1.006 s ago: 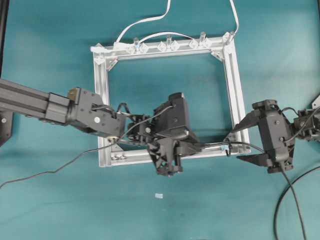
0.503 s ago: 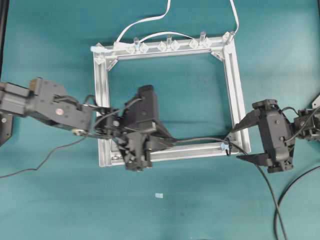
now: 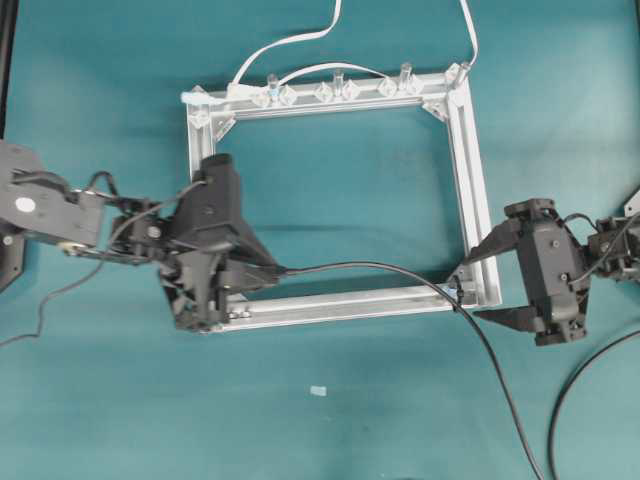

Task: Insert the wire through the string loop located on the right side.
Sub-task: 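Pull the plug leftward with the left gripper, drawing cable through loop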

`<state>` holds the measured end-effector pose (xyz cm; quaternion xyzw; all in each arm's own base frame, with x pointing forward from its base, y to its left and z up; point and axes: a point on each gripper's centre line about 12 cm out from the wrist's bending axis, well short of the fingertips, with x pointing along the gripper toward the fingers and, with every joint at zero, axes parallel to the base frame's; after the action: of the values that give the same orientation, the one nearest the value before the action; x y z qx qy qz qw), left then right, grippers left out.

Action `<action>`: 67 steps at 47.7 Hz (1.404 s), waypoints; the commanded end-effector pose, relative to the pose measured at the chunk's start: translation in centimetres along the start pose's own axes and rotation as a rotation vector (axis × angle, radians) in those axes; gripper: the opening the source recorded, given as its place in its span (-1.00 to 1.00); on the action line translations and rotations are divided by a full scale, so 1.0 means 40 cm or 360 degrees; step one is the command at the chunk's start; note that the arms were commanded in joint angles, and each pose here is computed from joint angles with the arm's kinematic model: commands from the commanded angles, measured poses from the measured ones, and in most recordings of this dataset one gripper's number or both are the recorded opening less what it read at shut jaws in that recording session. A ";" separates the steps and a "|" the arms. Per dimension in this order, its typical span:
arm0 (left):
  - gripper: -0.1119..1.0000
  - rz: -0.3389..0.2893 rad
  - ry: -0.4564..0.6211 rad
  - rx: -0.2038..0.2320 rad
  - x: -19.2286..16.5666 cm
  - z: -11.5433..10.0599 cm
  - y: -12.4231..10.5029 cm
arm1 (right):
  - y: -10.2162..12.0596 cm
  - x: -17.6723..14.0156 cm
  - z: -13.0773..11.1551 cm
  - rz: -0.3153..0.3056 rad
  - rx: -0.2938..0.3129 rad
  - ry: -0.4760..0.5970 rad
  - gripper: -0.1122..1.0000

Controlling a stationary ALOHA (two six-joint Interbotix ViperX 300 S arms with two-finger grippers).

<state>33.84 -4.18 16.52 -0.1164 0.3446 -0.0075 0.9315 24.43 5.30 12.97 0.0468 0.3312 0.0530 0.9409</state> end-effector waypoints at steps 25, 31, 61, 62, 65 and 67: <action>-0.40 0.0011 0.0194 -0.0081 -0.128 -0.092 0.004 | 0.004 -0.002 0.018 0.0009 -0.0002 -0.0038 0.78; -0.40 0.0026 0.0271 -0.0134 -0.143 -0.123 0.006 | 0.004 0.001 0.020 0.0007 0.0000 -0.0043 0.78; -0.40 0.0034 0.0489 -0.0194 -0.121 -0.213 -0.024 | 0.004 0.006 0.019 0.0004 -0.0003 -0.0033 0.78; -0.40 0.0035 0.0492 -0.0194 -0.121 -0.214 -0.023 | 0.004 0.006 0.019 0.0004 -0.0003 -0.0033 0.78; -0.40 0.0038 0.0498 -0.0194 -0.121 -0.218 -0.022 | 0.004 0.006 0.018 0.0005 -0.0003 -0.0031 0.78; -0.40 0.0041 0.0505 -0.0196 -0.122 -0.220 -0.021 | 0.004 0.006 0.019 0.0004 -0.0003 -0.0033 0.78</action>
<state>24.20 -6.19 12.88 -0.1613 0.4952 0.0095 0.8536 24.48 5.31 12.66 0.0451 0.3368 0.0527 0.9390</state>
